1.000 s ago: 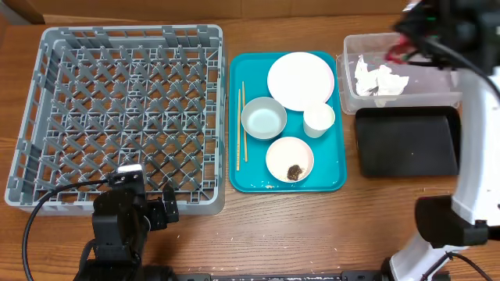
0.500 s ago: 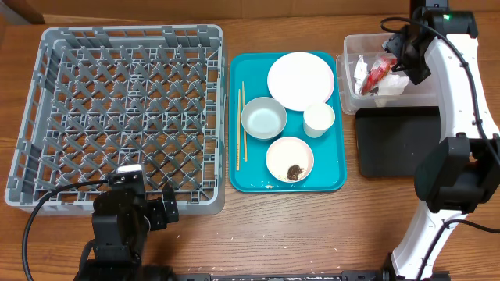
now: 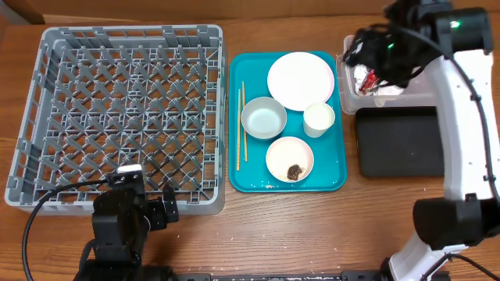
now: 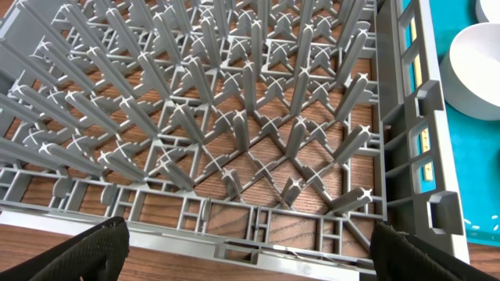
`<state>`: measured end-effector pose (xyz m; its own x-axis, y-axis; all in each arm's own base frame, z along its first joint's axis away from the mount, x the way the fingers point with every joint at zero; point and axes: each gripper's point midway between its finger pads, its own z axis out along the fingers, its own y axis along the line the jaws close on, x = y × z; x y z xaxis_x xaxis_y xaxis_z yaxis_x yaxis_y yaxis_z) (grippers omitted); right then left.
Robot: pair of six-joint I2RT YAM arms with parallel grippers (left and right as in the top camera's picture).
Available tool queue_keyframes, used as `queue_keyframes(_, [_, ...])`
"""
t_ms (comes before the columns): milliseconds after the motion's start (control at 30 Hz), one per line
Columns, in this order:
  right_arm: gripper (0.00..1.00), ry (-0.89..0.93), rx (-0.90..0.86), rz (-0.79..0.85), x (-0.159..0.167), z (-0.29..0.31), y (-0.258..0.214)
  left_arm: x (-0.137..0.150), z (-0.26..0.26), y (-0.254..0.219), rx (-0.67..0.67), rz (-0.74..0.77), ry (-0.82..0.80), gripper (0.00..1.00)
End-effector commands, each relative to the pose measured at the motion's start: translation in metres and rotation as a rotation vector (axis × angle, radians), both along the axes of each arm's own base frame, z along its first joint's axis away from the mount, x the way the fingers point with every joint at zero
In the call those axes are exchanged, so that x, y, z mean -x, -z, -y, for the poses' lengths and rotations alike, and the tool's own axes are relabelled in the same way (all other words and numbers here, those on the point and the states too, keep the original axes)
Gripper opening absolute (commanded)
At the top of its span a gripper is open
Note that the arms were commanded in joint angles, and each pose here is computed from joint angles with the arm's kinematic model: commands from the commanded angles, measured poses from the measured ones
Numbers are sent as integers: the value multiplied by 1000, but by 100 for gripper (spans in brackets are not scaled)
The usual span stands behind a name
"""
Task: Sort waste into correct bins and load items into the dishwasher
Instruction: 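Drop the red wrapper into the clear bin with the right gripper, then grasp the rim of the pink bowl with rice using the right gripper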
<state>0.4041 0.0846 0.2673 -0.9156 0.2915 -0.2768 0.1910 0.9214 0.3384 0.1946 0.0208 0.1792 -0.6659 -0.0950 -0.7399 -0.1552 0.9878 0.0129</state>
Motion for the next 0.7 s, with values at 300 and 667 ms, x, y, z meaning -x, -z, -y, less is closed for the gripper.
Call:
queue_keyframes(300, [75,-325,163,-215,84,-111,70,-1,-3,-7,-17,18,-3,100])
queue_keyframes(667, [50,-509,303,-151,113,-161,182,-1,-3,-7,-17,18,-3,100])
